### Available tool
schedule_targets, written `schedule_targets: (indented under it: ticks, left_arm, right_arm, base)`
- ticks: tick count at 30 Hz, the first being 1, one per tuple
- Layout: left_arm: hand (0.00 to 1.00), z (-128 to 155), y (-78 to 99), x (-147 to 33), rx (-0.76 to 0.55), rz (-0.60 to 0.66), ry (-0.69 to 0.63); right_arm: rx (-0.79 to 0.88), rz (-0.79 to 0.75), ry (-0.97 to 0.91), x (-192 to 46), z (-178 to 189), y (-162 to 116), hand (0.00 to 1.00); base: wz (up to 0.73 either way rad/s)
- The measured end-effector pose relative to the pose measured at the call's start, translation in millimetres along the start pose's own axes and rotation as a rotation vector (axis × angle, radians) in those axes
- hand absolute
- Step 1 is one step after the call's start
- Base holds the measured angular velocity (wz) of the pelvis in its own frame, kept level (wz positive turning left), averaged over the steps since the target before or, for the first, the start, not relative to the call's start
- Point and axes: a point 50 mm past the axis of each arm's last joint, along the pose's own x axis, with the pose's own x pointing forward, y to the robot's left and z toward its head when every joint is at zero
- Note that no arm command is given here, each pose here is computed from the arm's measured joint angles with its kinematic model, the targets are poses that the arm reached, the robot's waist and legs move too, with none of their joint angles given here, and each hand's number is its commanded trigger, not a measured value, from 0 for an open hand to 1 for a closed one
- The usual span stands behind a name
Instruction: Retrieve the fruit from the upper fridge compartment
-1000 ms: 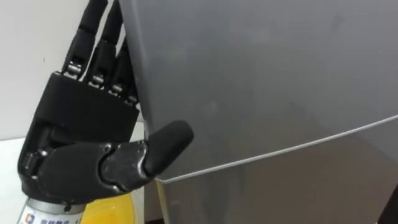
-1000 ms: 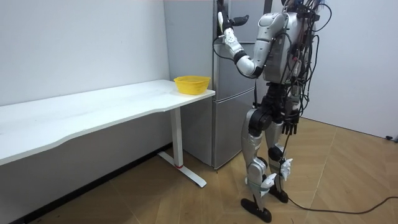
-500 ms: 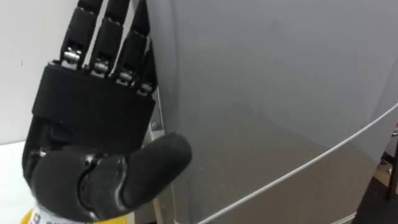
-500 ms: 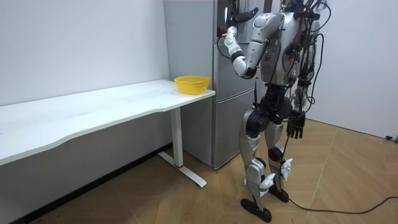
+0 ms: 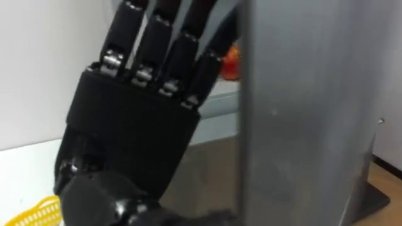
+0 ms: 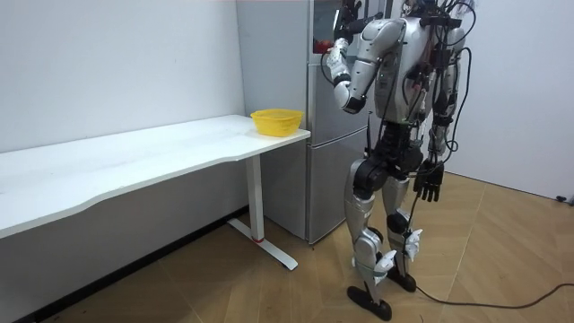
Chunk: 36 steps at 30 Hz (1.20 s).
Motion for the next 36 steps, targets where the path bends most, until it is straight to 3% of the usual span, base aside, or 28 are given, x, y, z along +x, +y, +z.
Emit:
schedule_targets:
  ticks: [5,9,20,28,36]
  left_arm:
    - [0.00,-17,-11.9,11.6,-0.089,-0.104,0.061]
    - [0.00,-40,-17.4,12.0,-0.170,-0.163,0.182]
    - [0.00,-63,-20.0,6.9,-0.239,-0.173,0.284]
    - [0.00,-63,-19.4,6.9,-0.235,-0.163,0.286]
    - [0.00,-34,-0.3,9.9,-0.030,-0.099,0.252]
  right_arm:
    - [-0.001,-0.004,0.005,-1,-3,-4,0.00]
    - [-0.005,-0.011,0.002,-1,-1,-6,0.00]
    - [0.034,-0.063,-0.006,-2,2,-18,0.00]
    - [0.074,-0.079,0.010,-3,-5,-24,0.00]
    - [0.076,-0.087,0.004,-3,-11,-23,0.00]
  base:
    - [-0.08]
    - [-0.19]
    - [-0.10]
    - [-0.01]
    - [-0.06]
